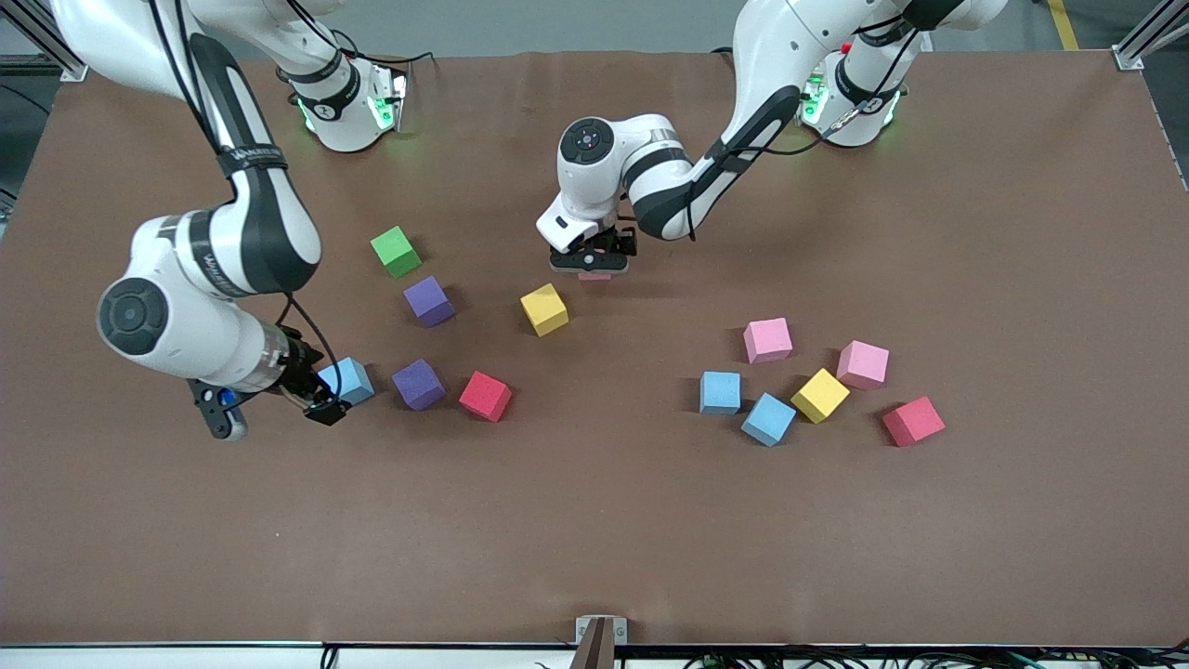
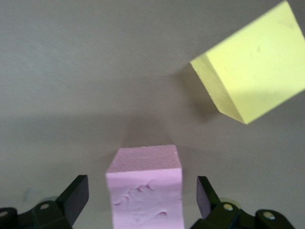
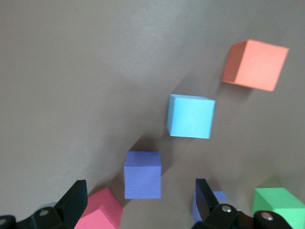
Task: Arrange 11 blocks into digit 3
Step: 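Place the pink cube mid-table with the left gripper while the right gripper reaches purple, then reach the left gripper to another pink cube while the right gripper grasps purple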
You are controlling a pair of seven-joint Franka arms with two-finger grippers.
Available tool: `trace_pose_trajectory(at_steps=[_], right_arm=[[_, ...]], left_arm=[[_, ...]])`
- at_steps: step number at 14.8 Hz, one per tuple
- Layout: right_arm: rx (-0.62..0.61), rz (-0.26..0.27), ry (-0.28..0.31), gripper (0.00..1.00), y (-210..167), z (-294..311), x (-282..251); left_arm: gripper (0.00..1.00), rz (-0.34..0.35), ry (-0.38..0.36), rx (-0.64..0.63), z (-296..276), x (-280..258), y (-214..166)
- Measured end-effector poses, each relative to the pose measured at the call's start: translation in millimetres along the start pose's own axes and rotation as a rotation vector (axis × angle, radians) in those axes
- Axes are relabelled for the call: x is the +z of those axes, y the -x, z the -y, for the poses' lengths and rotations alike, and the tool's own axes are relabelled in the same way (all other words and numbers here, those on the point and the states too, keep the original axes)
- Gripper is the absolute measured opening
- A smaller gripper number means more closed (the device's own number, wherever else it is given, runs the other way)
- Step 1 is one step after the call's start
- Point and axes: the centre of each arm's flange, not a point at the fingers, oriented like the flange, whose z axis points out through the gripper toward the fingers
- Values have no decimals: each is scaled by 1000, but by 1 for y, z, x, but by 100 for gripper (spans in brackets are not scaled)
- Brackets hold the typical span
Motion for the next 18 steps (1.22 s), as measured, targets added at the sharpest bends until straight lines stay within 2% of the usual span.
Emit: trace_pose_trajectory(at_steps=[5,8,11,14,18], right_arm=[[5,-22,-29,100,14,11,39],[17,-19,-13,100,20,15,59],[18,-13,7,100,23,15,73],[9,-20,-1,100,29,14,86],[-2,-35,-12,100,48,1,127]], left_arm=[[100,-45,-46,-106,44,-49,-51],[100,-60,-67,-178,97,-67,-96],[100,-51,-97,-183,162,-68,-127],[100,-37,-130,-211,213,-61,-138],[100,-89,-116,-230,263,-42,-139]])
